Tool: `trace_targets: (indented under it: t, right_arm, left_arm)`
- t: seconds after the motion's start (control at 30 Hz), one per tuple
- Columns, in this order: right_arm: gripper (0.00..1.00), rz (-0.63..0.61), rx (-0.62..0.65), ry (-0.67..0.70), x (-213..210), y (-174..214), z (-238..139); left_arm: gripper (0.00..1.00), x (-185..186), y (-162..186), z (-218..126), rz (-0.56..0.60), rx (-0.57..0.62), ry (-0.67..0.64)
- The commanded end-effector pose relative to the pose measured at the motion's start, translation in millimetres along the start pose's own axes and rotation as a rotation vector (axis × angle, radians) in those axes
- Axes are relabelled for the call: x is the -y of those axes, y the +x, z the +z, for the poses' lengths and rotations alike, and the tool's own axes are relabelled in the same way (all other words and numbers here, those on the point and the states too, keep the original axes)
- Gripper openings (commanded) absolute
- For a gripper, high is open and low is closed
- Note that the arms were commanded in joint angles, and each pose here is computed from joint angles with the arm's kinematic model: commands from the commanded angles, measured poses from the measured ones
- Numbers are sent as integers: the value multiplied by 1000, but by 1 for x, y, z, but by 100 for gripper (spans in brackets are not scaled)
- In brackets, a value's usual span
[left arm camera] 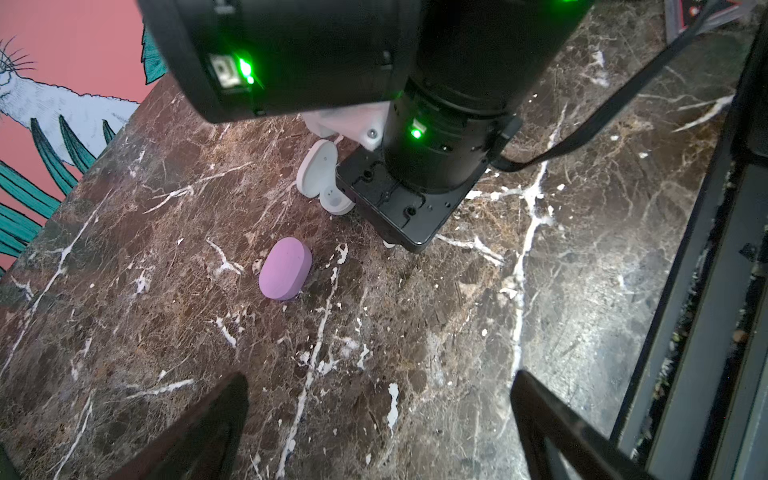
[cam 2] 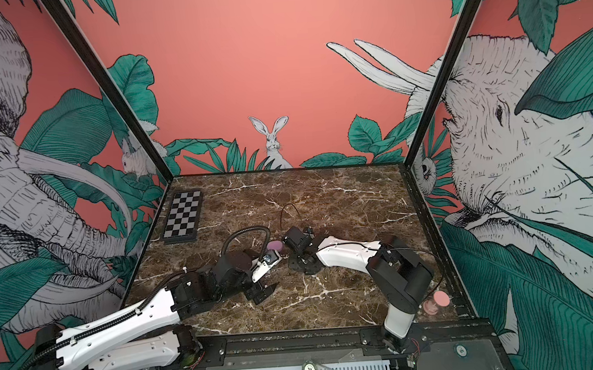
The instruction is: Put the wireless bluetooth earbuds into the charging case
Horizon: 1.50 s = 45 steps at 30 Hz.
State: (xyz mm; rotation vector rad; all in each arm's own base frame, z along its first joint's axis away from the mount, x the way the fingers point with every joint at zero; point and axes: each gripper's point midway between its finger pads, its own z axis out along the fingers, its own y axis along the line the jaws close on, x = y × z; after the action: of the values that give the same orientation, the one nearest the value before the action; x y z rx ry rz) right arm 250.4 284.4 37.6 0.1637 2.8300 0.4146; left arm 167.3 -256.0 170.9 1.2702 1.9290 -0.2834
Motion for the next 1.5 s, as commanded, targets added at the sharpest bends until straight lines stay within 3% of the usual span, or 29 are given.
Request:
trace_targets:
  t: [0.0, 1.47]
  right_arm:
    - [39, 6, 5, -8, -6, -3, 1]
    - [32, 6, -20, 9, -4, 1, 11]
  left_arm:
    - [99, 0, 0, -3, 7, 16, -5]
    - [99, -1, 0, -2, 7, 13, -8]
